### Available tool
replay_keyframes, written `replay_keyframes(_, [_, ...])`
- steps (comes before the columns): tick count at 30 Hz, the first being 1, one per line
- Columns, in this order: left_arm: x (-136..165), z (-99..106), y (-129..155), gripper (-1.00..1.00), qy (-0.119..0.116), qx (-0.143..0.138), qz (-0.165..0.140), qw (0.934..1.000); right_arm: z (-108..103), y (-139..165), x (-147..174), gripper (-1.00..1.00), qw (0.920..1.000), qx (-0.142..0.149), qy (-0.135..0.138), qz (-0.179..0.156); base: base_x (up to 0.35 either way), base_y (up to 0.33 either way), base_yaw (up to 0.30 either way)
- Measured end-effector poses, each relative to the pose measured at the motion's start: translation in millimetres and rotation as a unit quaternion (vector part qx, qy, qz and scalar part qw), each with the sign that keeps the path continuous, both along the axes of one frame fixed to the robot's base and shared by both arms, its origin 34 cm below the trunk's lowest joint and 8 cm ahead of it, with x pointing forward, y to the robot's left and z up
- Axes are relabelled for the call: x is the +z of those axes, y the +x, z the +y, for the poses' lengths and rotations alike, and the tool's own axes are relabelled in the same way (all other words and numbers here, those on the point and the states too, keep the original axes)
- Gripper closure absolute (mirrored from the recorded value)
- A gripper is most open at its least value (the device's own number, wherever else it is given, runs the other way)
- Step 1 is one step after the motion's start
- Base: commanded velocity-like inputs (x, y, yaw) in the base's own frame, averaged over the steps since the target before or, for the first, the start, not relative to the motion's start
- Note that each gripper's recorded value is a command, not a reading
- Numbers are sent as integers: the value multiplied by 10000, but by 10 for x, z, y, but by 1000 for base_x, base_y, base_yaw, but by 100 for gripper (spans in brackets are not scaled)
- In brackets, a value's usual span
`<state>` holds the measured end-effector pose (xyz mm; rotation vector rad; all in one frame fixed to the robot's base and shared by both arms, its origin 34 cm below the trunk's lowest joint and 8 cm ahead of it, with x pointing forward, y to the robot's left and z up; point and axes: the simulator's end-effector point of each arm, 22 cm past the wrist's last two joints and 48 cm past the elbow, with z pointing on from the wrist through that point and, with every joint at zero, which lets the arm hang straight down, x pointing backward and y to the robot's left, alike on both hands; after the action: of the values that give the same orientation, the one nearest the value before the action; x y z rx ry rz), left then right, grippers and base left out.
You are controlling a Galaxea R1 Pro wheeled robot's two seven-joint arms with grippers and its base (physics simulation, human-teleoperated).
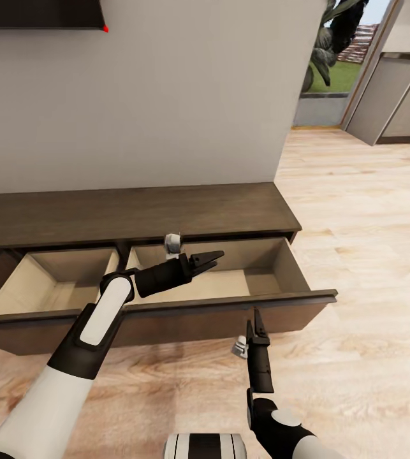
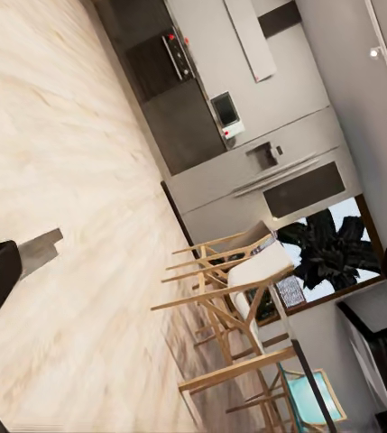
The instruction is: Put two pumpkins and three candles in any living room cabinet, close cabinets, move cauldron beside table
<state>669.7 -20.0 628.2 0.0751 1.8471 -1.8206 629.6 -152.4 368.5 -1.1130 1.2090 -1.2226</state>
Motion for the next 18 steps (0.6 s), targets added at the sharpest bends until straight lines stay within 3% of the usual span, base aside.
replay_keyframes(7, [0, 3, 3, -100, -1, 5, 2, 10000, -21, -6, -12, -100, 10000, 10, -26, 10, -300, 0, 0])
replay_keyframes(18, [0, 1, 3, -100, -4, 7, 1, 10000, -24, -21, -51, -100, 10000, 27, -33, 72, -23, 0, 0])
